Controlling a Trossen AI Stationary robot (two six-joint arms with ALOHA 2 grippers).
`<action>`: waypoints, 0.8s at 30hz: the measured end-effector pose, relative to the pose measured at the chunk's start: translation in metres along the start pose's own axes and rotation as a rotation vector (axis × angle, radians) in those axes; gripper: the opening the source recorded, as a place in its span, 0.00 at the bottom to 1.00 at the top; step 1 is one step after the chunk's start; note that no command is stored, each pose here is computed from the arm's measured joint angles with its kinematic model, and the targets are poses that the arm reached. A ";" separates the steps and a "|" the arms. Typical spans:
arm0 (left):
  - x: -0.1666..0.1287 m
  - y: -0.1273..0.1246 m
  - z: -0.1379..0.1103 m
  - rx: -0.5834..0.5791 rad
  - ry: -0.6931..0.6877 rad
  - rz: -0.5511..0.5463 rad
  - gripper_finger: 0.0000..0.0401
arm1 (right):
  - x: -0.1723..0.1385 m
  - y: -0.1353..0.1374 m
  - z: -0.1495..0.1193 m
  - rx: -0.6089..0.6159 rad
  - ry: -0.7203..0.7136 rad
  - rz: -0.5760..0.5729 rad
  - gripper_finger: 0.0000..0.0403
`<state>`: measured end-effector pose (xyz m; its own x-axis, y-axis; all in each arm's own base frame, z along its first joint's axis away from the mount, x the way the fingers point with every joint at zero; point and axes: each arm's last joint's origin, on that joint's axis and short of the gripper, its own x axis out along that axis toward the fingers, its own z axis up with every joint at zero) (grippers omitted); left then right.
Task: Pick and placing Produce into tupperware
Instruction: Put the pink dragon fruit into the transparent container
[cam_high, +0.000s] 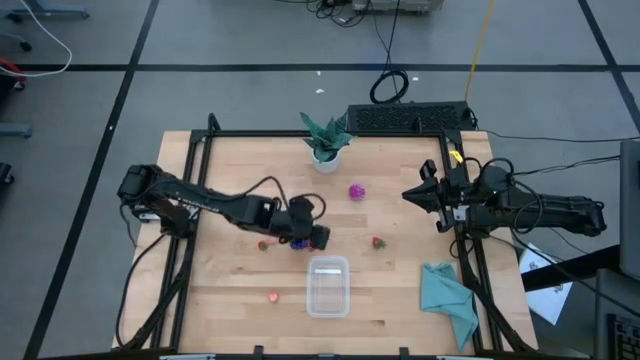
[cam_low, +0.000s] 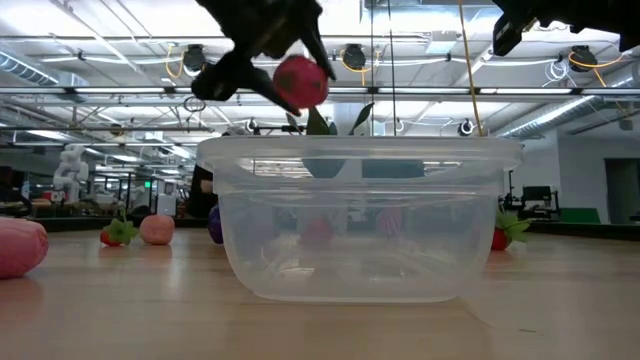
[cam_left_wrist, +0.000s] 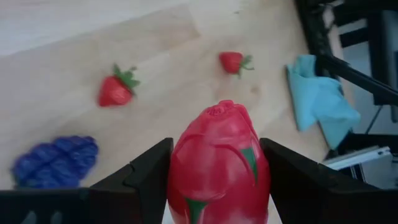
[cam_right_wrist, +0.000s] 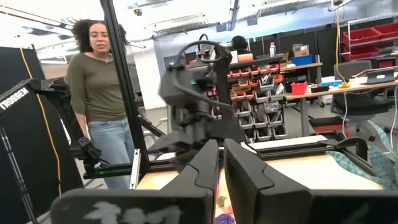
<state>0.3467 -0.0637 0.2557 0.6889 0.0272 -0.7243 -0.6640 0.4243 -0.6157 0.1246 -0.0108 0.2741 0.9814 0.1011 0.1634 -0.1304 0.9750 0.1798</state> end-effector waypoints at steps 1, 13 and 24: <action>-0.001 -0.003 -0.006 0.007 -0.007 -0.008 0.57 | 0.000 0.000 0.000 0.000 0.000 0.000 0.04; -0.004 -0.034 -0.062 0.074 -0.094 -0.210 0.57 | 0.000 0.000 0.001 -0.003 -0.011 0.002 0.04; -0.018 -0.052 -0.057 0.164 -0.098 -0.227 0.57 | 0.001 0.000 0.001 -0.001 -0.015 0.001 0.04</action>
<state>0.3519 -0.1376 0.2833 0.8443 -0.0012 -0.5358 -0.4396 0.5701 -0.6940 0.1253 -0.0110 0.2755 0.9789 0.0991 0.1785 -0.1313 0.9751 0.1788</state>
